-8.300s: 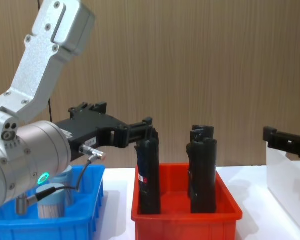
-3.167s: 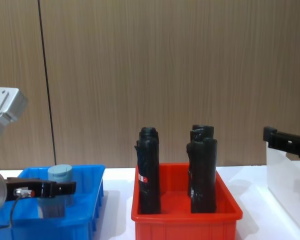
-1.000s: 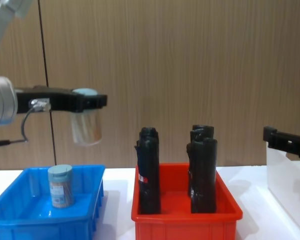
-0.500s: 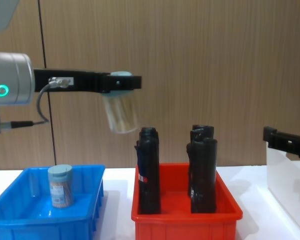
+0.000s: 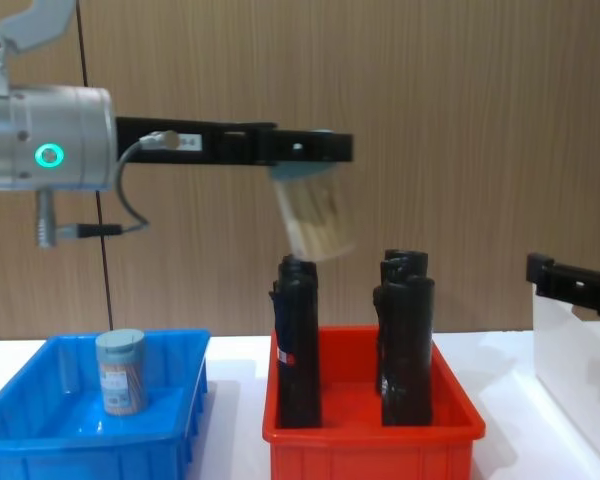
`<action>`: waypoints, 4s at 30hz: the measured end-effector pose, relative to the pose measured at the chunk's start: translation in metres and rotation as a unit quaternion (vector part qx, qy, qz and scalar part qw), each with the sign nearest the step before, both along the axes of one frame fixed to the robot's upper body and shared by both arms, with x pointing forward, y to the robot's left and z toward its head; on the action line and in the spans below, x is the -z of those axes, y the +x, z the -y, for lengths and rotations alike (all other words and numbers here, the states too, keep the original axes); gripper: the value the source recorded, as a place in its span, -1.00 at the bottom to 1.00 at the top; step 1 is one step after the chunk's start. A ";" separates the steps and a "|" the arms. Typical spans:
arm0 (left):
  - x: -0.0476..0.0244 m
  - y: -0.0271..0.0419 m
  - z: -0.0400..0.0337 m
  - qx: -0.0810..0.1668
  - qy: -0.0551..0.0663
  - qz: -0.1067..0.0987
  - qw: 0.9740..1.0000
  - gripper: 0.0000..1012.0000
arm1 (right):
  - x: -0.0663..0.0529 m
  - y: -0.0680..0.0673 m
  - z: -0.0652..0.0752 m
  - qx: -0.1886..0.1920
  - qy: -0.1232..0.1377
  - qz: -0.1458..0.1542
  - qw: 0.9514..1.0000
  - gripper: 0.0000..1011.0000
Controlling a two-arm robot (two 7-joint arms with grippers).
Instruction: Pick the cotton swabs from the blue box and place them into the white box.
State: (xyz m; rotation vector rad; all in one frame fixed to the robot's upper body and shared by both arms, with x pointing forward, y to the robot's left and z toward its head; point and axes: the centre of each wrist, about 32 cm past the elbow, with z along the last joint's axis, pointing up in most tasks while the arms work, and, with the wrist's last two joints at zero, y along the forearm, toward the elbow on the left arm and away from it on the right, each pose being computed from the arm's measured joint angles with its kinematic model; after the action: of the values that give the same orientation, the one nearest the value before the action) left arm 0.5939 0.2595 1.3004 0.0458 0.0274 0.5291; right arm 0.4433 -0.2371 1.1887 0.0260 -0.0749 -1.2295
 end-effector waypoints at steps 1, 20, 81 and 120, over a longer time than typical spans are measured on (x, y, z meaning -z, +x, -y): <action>-0.0005 0.0018 0.0010 0.005 -0.001 -0.003 1.000 0.33 | 0.000 0.000 0.000 0.000 0.000 0.000 1.000 0.98; -0.0089 0.0277 0.0159 0.080 -0.017 -0.036 0.996 0.33 | 0.000 0.000 0.000 -0.001 0.000 0.000 1.000 0.98; -0.0119 0.0344 0.0201 0.100 -0.021 -0.045 0.994 0.33 | -0.075 0.053 0.000 -0.209 -0.055 -0.054 0.975 0.98; -0.0119 0.0344 0.0201 0.100 -0.021 -0.045 0.994 0.33 | -0.086 0.083 -0.021 -0.255 -0.066 -0.064 0.962 0.98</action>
State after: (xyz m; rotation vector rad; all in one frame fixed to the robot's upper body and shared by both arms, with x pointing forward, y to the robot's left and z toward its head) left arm 0.6284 0.2393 1.3123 0.0307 0.1202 0.3251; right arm 0.5266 -0.2156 1.2743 -0.1427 -0.0343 -0.7050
